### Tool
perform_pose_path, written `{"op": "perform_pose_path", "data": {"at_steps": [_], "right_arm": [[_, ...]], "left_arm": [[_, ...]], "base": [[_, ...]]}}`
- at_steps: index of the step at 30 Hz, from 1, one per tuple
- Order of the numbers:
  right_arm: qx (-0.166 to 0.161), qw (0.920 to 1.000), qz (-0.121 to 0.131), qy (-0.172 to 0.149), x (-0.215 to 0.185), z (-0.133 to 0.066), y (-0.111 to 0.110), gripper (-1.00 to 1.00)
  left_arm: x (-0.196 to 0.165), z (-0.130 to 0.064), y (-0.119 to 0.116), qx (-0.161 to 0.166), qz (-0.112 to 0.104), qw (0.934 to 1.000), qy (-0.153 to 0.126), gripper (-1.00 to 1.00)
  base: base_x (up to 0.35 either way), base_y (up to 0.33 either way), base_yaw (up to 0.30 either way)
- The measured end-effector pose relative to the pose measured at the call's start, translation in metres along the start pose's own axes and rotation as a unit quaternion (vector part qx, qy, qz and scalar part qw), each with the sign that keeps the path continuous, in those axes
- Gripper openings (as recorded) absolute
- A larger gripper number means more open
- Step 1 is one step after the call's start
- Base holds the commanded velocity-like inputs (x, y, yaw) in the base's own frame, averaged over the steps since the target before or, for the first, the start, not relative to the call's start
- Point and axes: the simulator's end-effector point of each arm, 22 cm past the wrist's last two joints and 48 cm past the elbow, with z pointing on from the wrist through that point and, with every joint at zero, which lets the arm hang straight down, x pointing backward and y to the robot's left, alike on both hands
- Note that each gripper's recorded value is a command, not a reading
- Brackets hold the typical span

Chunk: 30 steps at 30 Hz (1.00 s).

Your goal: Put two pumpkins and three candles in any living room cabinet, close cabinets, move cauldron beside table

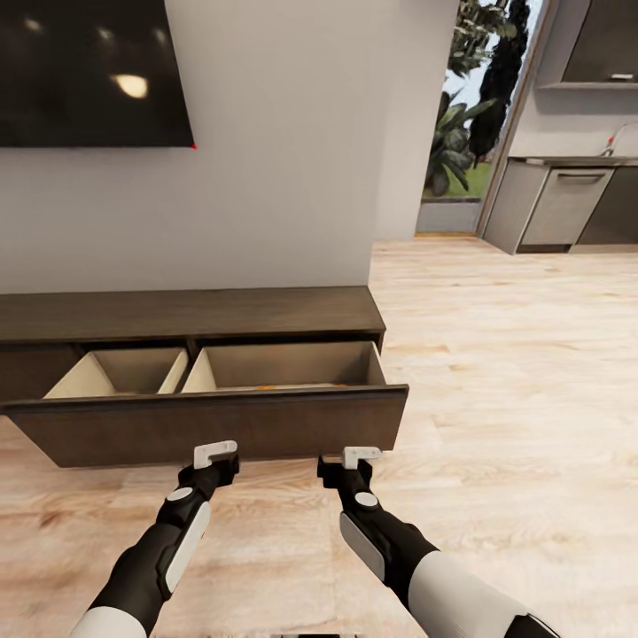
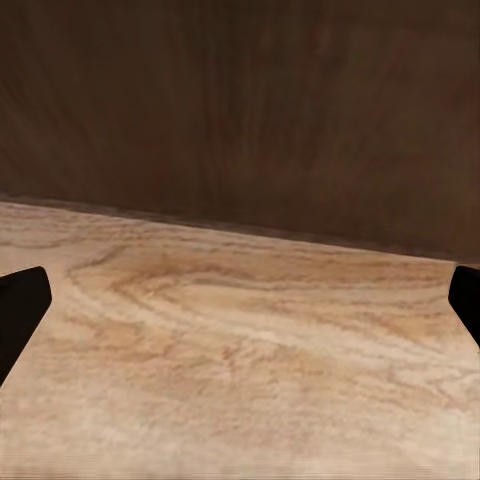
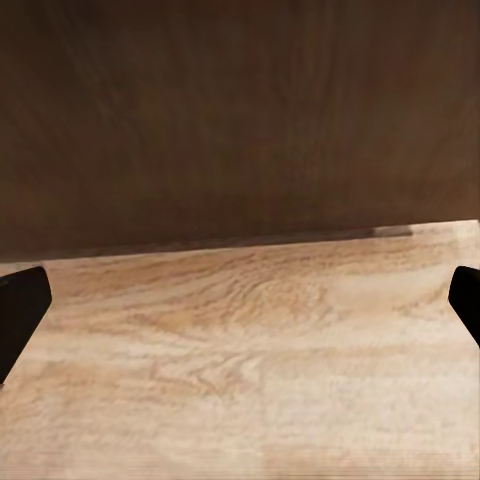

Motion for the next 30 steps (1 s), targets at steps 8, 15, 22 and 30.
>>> {"op": "perform_pose_path", "data": {"at_steps": [8, 15, 22, 30], "right_arm": [[0.002, 0.9999, 0.003, 0.013, 0.018, 0.008, -0.003, 1.00], [0.004, 0.9997, 0.021, -0.016, 0.016, 0.014, -0.005, 1.00], [0.004, 0.9994, 0.026, -0.024, 0.014, 0.015, -0.006, 1.00], [0.003, 0.9993, 0.025, -0.026, 0.013, 0.015, -0.005, 1.00]], "left_arm": [[0.019, 0.009, 0.002, -0.004, 0.002, 0.9999, 0.016, 1.00], [0.034, 0.016, 0.004, -0.006, 0.004, 0.9995, 0.030, 1.00], [0.037, 0.017, 0.003, -0.003, 0.004, 0.9995, 0.032, 1.00], [0.038, 0.017, 0.003, 0.000, 0.005, 0.9995, 0.032, 1.00]], "base": [[0.000, 0.000, 0.000], [0.000, 0.000, 0.000], [0.000, 0.000, 0.000], [0.181, 0.058, 0.000]]}}
